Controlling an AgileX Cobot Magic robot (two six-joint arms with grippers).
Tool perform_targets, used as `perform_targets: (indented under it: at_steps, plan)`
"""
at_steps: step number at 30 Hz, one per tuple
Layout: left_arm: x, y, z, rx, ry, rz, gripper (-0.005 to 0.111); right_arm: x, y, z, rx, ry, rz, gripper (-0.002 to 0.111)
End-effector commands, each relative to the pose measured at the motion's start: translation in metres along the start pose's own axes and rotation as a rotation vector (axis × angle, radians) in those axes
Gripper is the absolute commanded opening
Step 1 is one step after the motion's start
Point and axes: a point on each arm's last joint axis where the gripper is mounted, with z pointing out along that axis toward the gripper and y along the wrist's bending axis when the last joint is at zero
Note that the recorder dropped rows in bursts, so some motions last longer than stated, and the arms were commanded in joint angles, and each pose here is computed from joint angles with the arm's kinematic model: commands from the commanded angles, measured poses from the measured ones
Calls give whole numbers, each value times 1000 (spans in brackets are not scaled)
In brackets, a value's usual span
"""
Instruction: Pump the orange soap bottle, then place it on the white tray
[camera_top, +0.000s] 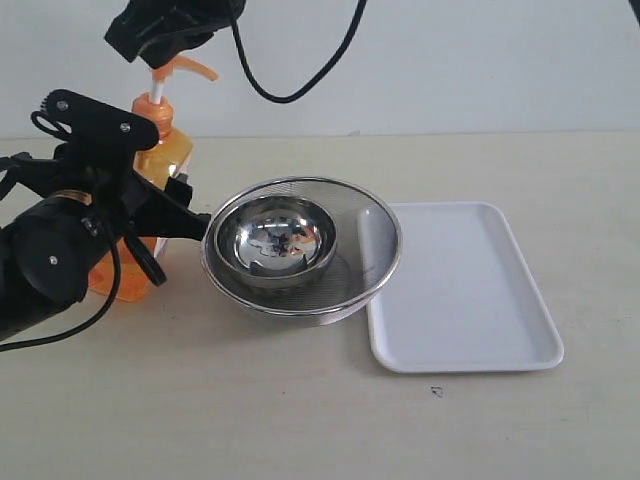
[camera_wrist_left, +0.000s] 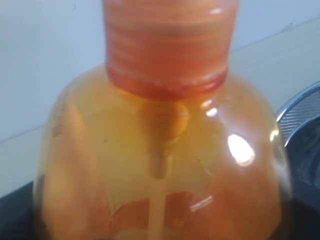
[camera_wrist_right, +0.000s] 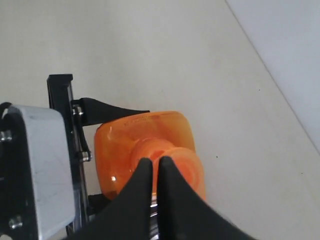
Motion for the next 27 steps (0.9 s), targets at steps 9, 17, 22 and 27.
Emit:
perform_targets:
  at_steps: [9,17,22,27]
  plan:
    - [6,-5,-1,46,51,-18,5,-8,-4,-8,60,-63,-33,0]
    - [5,-5,-1,48,49,-15,5,-5,-10,-5,113,-35,-51,0]
    - [4,-6,-1,61,35,-3,5,1,-10,0,97,2,-42,0]
    - [4,-6,-1,60,36,-5,5,13,-10,18,57,76,-8,0]
